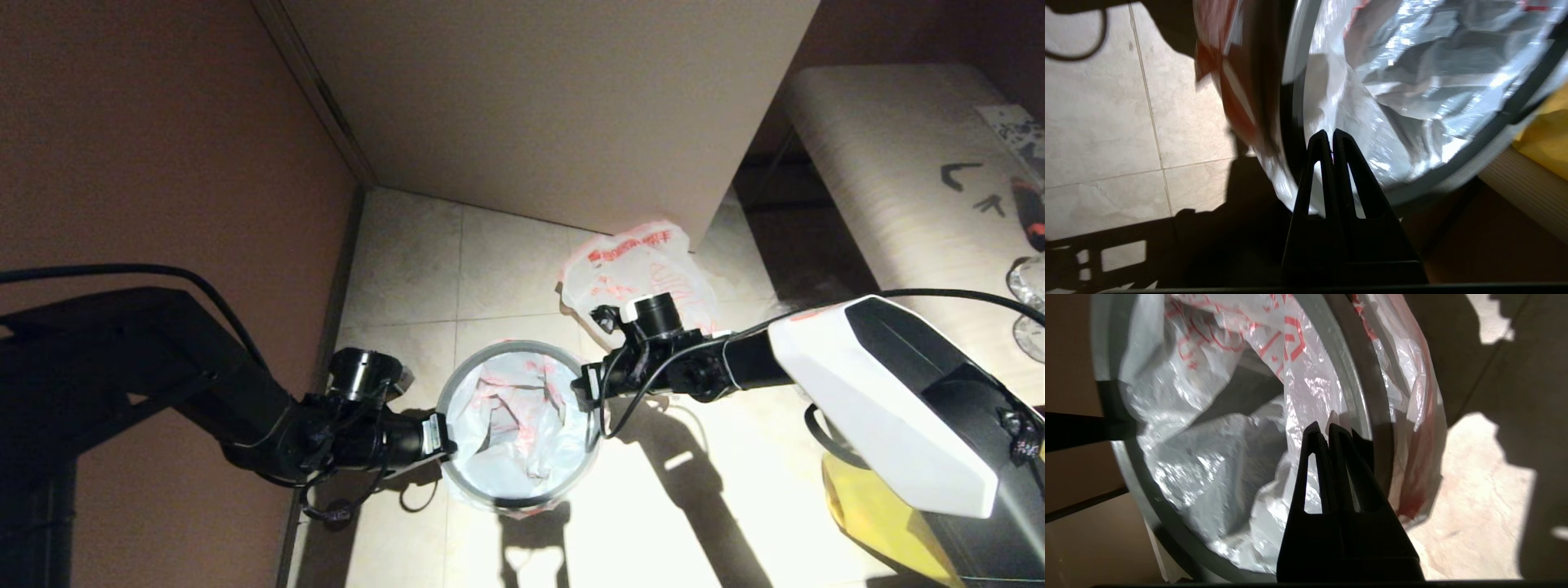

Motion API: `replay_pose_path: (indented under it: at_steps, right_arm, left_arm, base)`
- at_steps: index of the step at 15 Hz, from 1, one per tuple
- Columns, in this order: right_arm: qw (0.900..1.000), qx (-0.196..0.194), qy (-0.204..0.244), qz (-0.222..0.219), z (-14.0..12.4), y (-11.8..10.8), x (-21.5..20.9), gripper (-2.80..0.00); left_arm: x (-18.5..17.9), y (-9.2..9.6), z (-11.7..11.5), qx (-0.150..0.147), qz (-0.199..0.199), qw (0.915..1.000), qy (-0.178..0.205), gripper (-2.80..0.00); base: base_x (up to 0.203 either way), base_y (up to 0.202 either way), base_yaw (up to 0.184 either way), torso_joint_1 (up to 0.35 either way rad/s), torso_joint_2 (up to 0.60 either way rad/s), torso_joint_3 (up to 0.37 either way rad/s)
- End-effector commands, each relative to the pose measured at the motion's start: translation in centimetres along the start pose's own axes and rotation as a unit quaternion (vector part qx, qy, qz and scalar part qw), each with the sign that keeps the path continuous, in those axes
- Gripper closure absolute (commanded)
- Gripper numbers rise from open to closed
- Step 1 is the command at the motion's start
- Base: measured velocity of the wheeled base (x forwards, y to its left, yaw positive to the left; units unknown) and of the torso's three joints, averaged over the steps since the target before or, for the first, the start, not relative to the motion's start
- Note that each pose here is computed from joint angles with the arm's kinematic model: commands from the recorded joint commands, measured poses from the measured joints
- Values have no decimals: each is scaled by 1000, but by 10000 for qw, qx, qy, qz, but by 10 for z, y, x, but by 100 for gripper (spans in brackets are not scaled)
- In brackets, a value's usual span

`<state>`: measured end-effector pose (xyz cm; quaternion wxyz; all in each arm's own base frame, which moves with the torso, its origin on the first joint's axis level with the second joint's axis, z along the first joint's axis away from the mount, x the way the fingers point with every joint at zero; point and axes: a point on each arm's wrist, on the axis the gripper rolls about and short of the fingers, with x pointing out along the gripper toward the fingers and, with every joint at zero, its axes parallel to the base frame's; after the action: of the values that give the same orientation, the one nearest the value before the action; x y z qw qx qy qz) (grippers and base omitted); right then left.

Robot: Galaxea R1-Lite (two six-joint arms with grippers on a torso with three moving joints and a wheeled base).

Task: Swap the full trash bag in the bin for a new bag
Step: Place the trash can ring on the trash can

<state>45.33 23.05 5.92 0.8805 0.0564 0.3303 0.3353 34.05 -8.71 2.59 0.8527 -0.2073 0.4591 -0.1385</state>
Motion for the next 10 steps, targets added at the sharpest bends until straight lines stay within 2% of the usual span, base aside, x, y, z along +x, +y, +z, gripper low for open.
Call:
replay_pose_path:
  at_steps: [1,3,6,8,10]
  right_arm:
    - [10000,39,59,-48,-7,-7,9,0]
    - [10000,8,9,-23,-5,-5,9,0]
    - [10000,-21,-53,-17,-2,-3,7,0]
    - [9998,-70,-163,16,9,6,-7,0]
    - [9993,-166,-327,34,24,24,-31,0]
  left_arm:
    - [23,14,-8,-110,183,9996,189,0]
    - [31,16,-8,-56,326,9995,14,0]
    - [27,14,-6,-36,295,9995,-52,0]
    - [14,3,1,38,178,9996,-236,0]
    - [-10,-19,9,199,-27,9984,-537,0]
  base:
    - [0,0,0,0,0,0]
    - [0,0,0,0,0,0]
    - [0,0,0,0,0,0]
    - [0,0,0,0,0,0]
    - [0,0,0,0,0,0]
